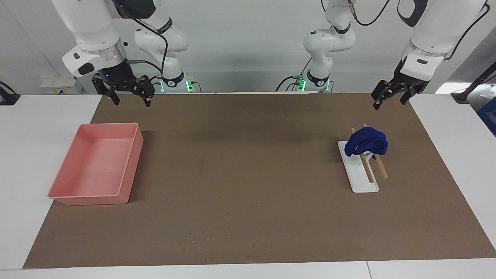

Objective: Wipe water with towel using both arms

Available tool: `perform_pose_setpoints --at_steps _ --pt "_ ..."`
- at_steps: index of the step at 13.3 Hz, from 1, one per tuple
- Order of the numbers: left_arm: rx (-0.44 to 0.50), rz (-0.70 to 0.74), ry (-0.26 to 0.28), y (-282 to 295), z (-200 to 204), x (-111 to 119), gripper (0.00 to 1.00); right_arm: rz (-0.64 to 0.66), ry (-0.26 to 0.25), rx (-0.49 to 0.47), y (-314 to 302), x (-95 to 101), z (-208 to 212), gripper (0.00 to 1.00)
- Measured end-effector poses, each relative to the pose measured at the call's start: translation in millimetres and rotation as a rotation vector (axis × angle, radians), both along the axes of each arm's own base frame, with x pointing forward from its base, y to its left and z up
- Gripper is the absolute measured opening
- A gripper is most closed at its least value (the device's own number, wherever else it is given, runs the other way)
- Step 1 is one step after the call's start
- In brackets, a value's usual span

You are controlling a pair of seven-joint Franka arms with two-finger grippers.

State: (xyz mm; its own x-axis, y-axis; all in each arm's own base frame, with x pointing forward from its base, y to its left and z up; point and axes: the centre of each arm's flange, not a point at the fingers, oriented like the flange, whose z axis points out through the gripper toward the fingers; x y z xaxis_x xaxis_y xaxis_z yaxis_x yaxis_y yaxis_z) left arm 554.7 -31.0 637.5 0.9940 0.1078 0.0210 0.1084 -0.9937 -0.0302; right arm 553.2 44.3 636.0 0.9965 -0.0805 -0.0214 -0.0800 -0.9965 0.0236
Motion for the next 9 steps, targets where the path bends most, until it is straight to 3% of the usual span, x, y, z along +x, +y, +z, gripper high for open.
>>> perform_pose_setpoints --at_steps 9 --pt "0.000 0.001 0.000 1.0 -0.1 0.1 1.00 -0.011 0.002 0.000 -5.8 0.3 -0.5 1.00"
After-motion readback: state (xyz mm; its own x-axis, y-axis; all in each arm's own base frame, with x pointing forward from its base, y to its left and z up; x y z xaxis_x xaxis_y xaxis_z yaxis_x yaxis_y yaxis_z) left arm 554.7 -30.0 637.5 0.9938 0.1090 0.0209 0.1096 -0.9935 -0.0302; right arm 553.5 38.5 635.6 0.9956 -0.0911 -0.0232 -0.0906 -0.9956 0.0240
